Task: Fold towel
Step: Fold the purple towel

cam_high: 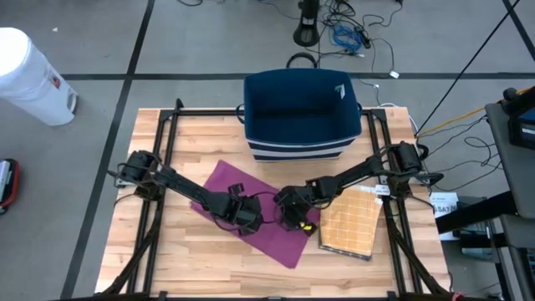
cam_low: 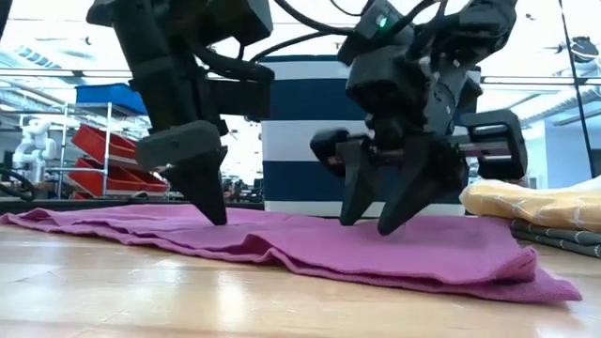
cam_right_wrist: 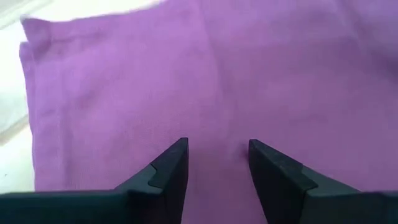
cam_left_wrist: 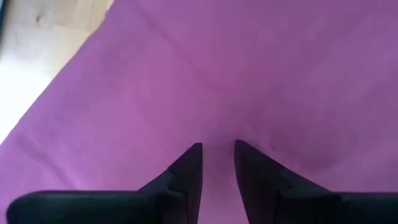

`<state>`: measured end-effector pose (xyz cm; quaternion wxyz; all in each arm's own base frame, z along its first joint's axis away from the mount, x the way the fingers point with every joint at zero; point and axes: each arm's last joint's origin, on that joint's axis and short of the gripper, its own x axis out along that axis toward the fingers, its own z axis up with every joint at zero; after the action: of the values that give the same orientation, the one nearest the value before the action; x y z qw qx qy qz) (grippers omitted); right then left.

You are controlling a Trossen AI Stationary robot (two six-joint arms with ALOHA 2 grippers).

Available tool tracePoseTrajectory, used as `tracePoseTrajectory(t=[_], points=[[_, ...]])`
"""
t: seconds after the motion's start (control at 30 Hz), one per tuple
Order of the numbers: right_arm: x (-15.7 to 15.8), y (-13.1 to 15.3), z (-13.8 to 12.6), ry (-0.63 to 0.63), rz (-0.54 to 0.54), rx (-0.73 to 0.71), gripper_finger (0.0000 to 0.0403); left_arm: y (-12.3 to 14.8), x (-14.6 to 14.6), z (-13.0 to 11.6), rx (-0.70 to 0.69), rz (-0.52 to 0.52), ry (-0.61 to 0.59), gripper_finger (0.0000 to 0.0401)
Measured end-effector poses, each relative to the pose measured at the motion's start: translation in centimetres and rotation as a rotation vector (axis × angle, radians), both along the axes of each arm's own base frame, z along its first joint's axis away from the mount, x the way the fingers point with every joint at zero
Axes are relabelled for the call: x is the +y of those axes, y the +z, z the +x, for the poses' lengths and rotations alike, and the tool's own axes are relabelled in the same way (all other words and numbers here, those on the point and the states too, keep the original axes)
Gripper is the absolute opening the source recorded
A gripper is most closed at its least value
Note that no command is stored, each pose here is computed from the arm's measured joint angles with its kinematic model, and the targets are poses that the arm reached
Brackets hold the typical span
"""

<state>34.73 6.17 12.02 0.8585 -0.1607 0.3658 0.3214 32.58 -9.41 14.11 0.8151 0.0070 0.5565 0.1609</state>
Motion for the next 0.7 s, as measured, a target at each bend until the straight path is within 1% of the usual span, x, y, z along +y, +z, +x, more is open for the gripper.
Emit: tracePoseTrajectory(t=[0.07,0.27,0.37,0.57,0.7], points=[[-0.3,-0.6,-0.1,-0.019,0.020,0.041,0.0150,-0.1,0.0,0.1,-0.004,0.009,-0.002,0.0099],[-0.3,-1.1,0.3,-0.003,0.012,0.017,0.0136,-0.1,0.1,0.3,-0.025,0.012,-0.006,0.0099],[-0.3,-0.8,0.3,-0.011,0.006,0.011,0.0135,-0.1,0.0,0.4,-0.032,0.011,-0.014,0.0099],[0.2,0.2,0.6,-0.017,0.001,0.090,0.0145,-0.2,-0.1,0.5,-0.039,0.003,-0.020,0.0099],[0.6,1.0,1.3,-0.003,0.002,0.071,0.0155,-0.1,-0.1,0.7,-0.057,-0.001,-0.026,0.0099]])
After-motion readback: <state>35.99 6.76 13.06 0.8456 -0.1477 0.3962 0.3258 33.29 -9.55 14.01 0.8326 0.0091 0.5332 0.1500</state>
